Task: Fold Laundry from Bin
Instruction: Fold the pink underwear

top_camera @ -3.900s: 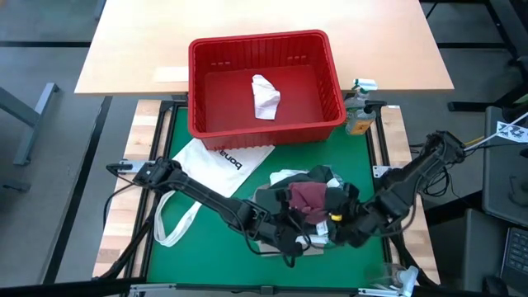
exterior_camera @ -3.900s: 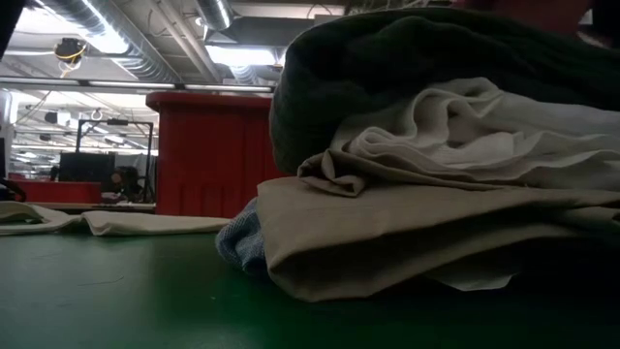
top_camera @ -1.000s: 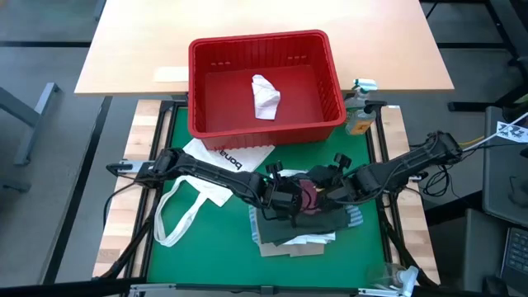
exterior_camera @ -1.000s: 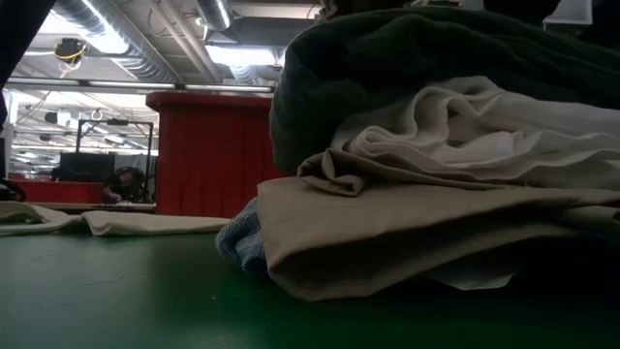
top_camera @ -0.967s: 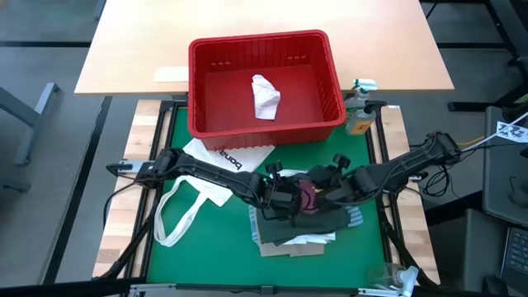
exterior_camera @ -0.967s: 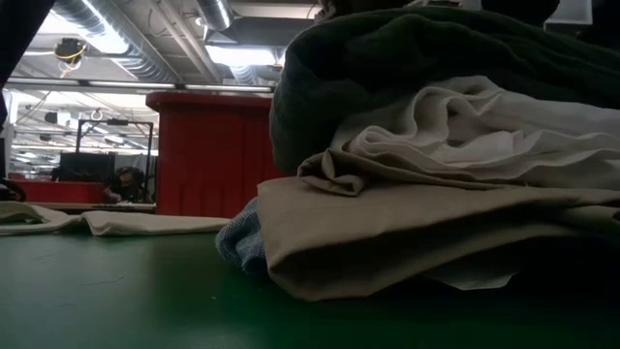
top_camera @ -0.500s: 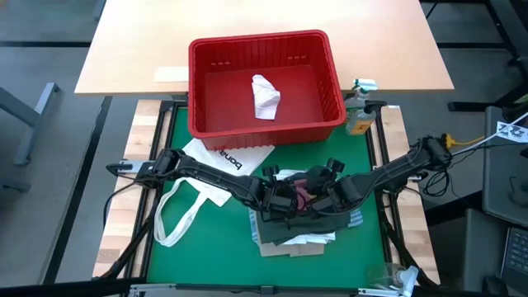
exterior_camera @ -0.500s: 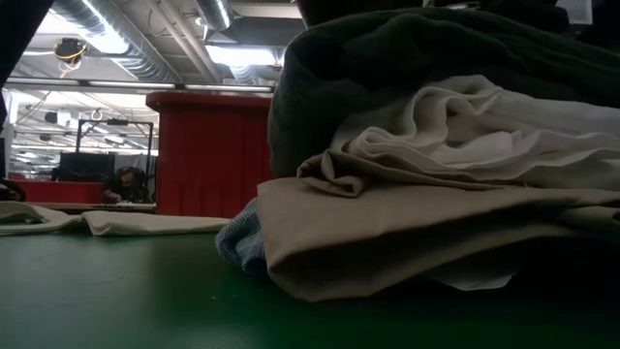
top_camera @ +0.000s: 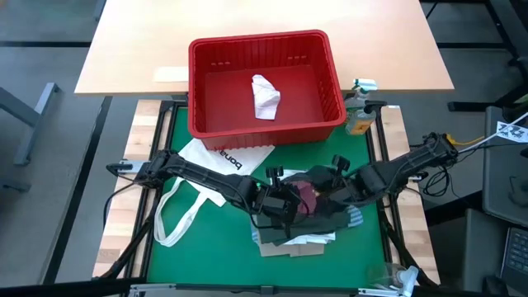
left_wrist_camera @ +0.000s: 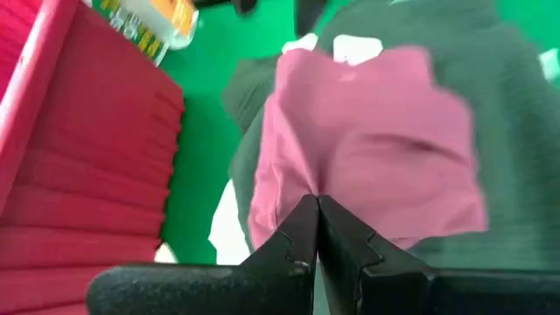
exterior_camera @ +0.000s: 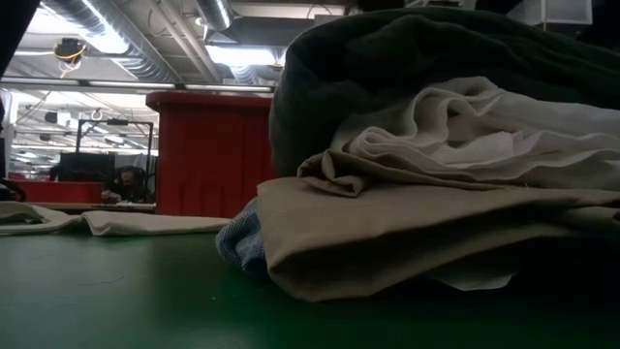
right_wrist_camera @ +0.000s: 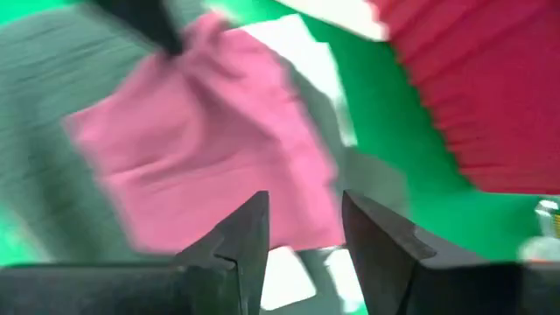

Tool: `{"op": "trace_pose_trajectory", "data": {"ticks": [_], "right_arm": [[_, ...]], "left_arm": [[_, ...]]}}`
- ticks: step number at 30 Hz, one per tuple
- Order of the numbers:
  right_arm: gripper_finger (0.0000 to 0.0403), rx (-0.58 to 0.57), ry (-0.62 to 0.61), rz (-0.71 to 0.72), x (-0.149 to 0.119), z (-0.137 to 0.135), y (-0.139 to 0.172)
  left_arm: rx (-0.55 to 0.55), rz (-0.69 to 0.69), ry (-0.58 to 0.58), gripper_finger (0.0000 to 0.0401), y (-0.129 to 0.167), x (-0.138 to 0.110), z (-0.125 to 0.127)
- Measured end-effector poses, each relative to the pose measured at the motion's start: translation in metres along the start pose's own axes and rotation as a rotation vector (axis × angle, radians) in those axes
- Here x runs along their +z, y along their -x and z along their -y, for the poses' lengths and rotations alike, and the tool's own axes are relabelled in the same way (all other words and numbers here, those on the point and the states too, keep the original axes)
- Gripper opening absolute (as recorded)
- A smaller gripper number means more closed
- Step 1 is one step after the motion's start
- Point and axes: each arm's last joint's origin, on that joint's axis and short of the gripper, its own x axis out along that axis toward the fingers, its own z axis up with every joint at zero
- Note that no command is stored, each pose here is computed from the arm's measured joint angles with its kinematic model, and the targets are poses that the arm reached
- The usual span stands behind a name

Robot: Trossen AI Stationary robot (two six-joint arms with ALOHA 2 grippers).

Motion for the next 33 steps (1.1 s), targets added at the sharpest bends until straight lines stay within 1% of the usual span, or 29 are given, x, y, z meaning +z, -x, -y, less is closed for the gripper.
{"op": "trace_pose_trajectory", "data": {"ticks": [5, 7, 10, 17, 19, 24, 28, 33], "right_arm": [[0.0144, 0.07, 0.065, 0.037, -0.014, -0.021, 0.008], [0.0144, 0.069, 0.079, 0.069, -0.02, -0.028, 0.007], [0.0144, 0.039, 0.072, 0.102, -0.027, -0.033, 0.006], [0.0144, 0.011, 0.055, 0.086, -0.033, -0.033, -0.003], [0.0144, 0.008, 0.056, 0.084, -0.033, -0.033, -0.003], [0.0144, -0.006, 0.065, 0.072, -0.036, -0.033, -0.008], [0.0144, -0.024, 0.08, 0.057, -0.04, -0.032, -0.013], [0.0144, -0.053, 0.089, 0.067, -0.044, -0.032, -0.02]], "left_arm": [[-0.05, 0.012, -0.018, 0.0002, 0.01, 0.0, 0.01], [-0.056, 0.011, -0.027, 0.0002, 0.012, -0.002, 0.014], [-0.042, 0.016, -0.03, 0.0004, 0.013, -0.002, 0.015], [0.095, 0.032, -0.01, 0.0015, 0.006, 0.001, 0.001], [0.112, 0.022, -0.002, 0.0021, 0.002, 0.002, -0.005], [0.13, -0.014, 0.009, 0.0046, -0.005, 0.001, -0.016], [0.128, 0.01, 0.058, 0.0069, -0.007, 0.004, -0.019], [0.068, 0.024, 0.011, 0.0079, -0.004, 0.005, -0.013]]}}
